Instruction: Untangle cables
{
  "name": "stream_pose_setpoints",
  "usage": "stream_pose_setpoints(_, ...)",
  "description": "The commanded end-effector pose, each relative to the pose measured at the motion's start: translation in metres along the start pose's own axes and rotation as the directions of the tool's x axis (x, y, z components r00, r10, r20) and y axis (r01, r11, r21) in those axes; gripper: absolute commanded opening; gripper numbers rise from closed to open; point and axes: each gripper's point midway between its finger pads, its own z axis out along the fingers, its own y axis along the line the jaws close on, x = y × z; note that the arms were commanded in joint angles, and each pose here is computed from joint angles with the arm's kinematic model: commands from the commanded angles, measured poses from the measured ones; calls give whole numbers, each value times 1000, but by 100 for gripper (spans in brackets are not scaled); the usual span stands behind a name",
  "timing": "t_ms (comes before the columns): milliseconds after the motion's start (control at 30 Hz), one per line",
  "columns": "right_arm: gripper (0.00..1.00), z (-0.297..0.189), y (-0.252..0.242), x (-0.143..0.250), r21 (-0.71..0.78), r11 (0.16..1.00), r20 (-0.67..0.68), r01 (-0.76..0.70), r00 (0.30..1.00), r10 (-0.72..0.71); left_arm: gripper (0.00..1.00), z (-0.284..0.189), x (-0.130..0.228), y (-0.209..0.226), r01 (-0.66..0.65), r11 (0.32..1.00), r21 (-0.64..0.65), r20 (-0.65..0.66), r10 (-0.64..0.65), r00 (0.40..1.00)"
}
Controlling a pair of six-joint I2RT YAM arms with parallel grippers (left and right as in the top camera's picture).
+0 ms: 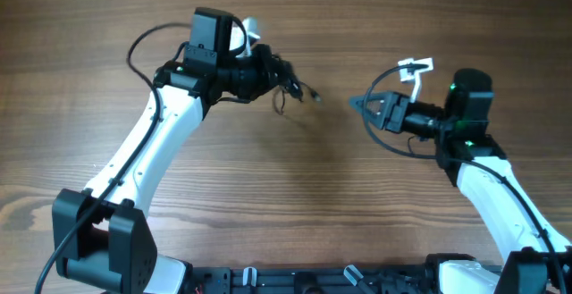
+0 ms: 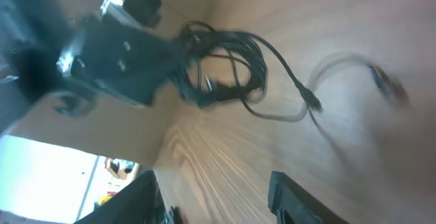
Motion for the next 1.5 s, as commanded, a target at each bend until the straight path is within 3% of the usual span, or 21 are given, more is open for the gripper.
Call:
stream_pose_setpoints(0,57,13,-15,10,102,995,-13,-6,1000,8,4,-11,-19,0,513,858,24,133,-511,849)
stream_pose_setpoints(267,57,48,-14,38,205,977,-73,56,996,-42,4,-11,-18,4,731,681,50,133,-730,671)
stream_pose_setpoints(433,59,68,-19,44,342,929,-44,141,990,-134,4,-11,-6,20,887,462,9,149,-877,456)
stream_pose_setpoints(500,63,75,-18,44,376,911,-27,170,985,-172,4,-11,-3,24,905,426,0,156,-893,421)
stream_pose_setpoints(633,77,89,-24,44,443,886,38,133,985,-167,4,-11,-2,23,904,428,-2,152,-893,423)
stream_pose_setpoints(733,78,90,-37,44,487,871,80,60,990,-113,4,-11,-2,23,869,495,-14,152,-858,491)
stream_pose_setpoints(833,82,87,-48,45,500,863,128,-69,992,5,4,-12,-7,21,773,634,-22,148,-763,630)
stream_pose_setpoints(933,87,83,-49,48,459,873,126,-163,985,118,4,-16,-20,17,511,859,-25,151,-502,852)
stream_pose_setpoints(1033,89,77,-48,45,395,878,123,-270,963,241,4,-19,-23,19,285,957,-61,145,-274,951)
stream_pose_setpoints(1100,89,72,-47,41,354,866,131,-353,936,328,4,-17,-15,11,190,981,-40,84,-186,979)
stream_pose_setpoints(1233,89,66,-32,27,225,883,92,-412,911,401,4,-19,10,-25,5,991,131,-90,7,996)
stream_pose_setpoints(1467,89,68,8,20,45,930,-17,-366,930,367,4,-22,32,-47,-23,970,244,-196,73,978)
